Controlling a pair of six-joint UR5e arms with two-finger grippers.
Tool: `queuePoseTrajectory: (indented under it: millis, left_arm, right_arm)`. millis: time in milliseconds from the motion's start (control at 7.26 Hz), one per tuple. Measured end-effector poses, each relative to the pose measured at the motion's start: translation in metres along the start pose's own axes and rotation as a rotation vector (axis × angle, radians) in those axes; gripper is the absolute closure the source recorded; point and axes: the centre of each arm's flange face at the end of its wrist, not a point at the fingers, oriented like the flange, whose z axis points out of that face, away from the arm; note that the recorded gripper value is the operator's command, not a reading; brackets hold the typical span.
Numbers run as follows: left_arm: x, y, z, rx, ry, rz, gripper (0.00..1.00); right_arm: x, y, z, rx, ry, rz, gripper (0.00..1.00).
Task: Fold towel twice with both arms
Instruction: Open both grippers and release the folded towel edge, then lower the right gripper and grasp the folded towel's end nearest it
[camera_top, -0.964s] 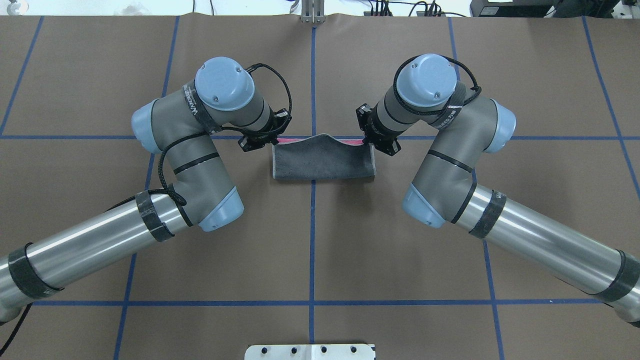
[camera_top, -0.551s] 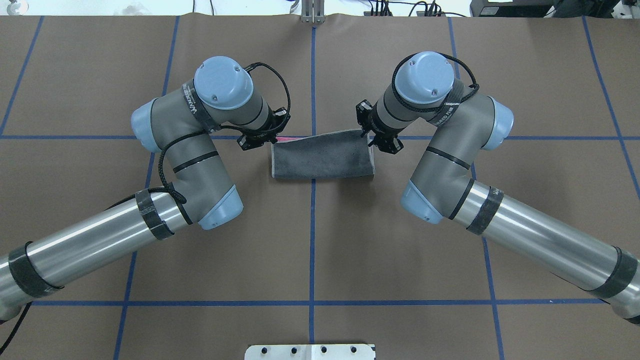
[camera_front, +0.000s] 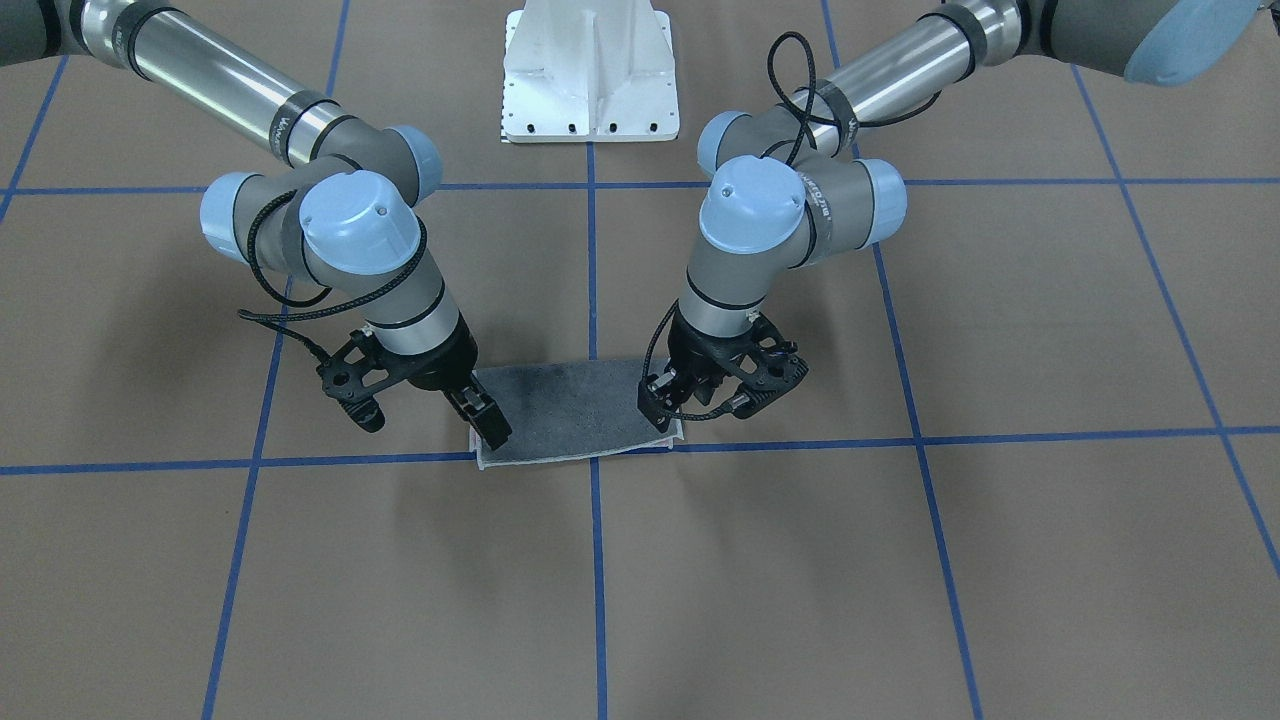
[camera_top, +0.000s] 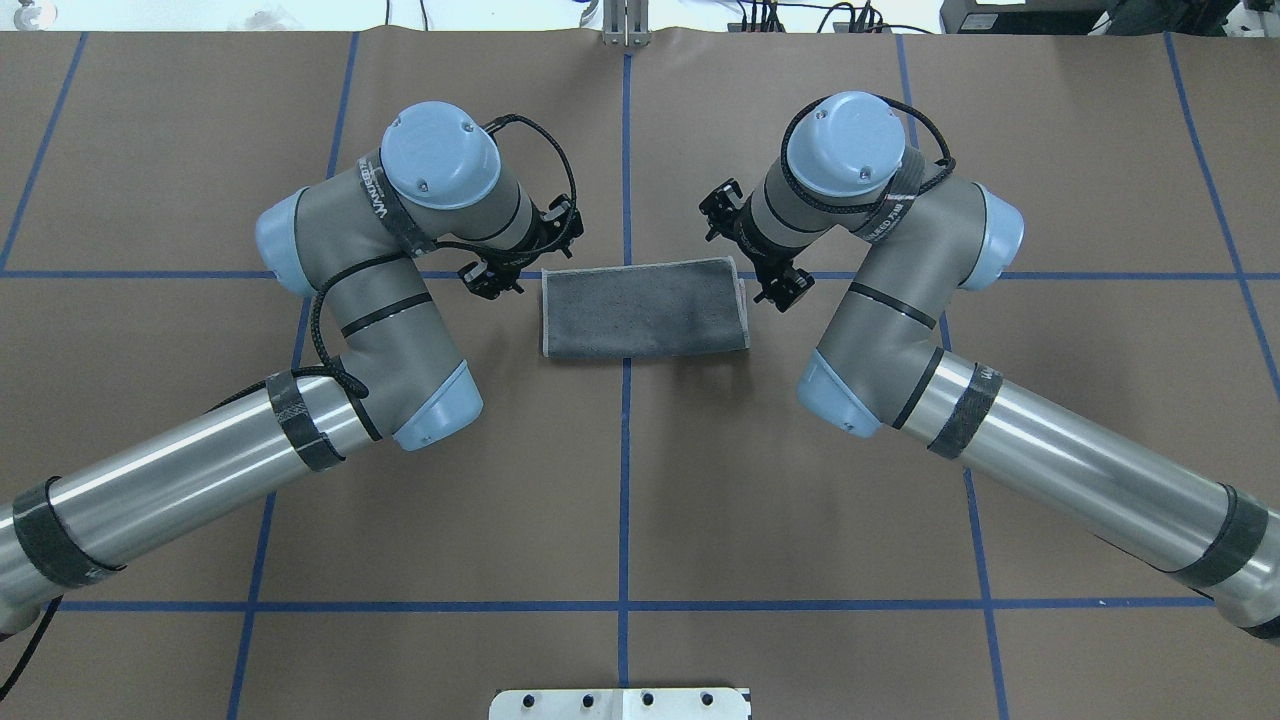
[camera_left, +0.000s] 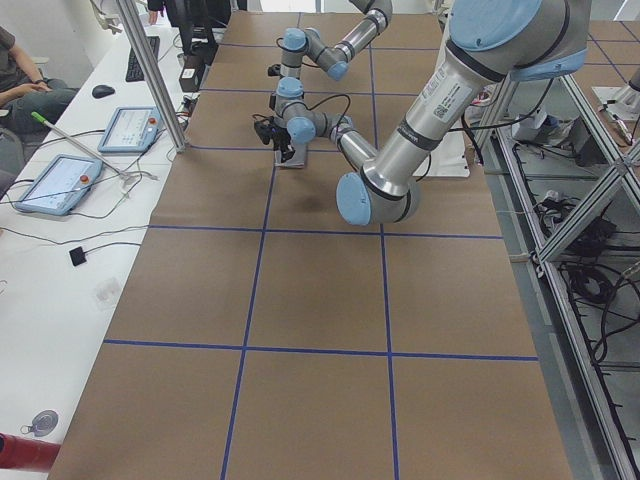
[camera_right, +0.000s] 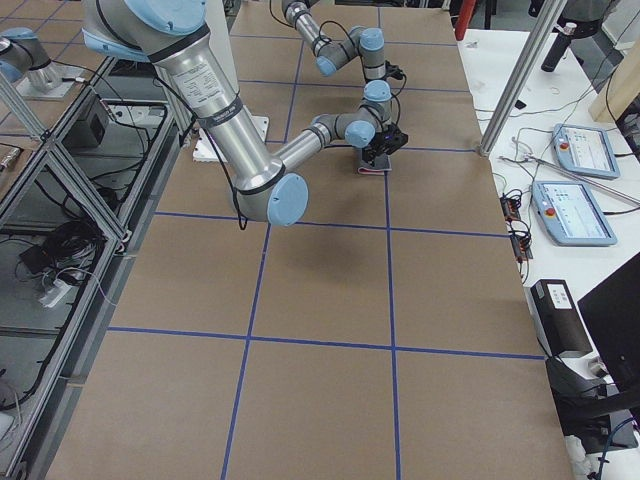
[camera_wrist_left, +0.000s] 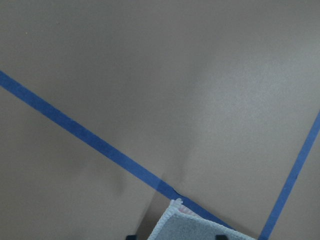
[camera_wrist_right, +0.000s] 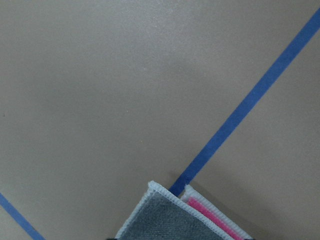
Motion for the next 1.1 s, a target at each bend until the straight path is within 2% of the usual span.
queuePoseTrajectory:
  millis: [551, 1102]
  left_arm:
    - [0.004, -0.009, -0.009, 0.008, 0.017, -0.003, 0.01]
    - [0.004, -0.010, -0.010, 0.009, 0.017, -0.004, 0.01]
  right_arm:
    - [0.034, 0.016, 0.001, -0.060, 0.028, 0.013, 0.08]
    - [0.058, 0.037, 0.023, -0.071, 0.073, -0.004, 0.22]
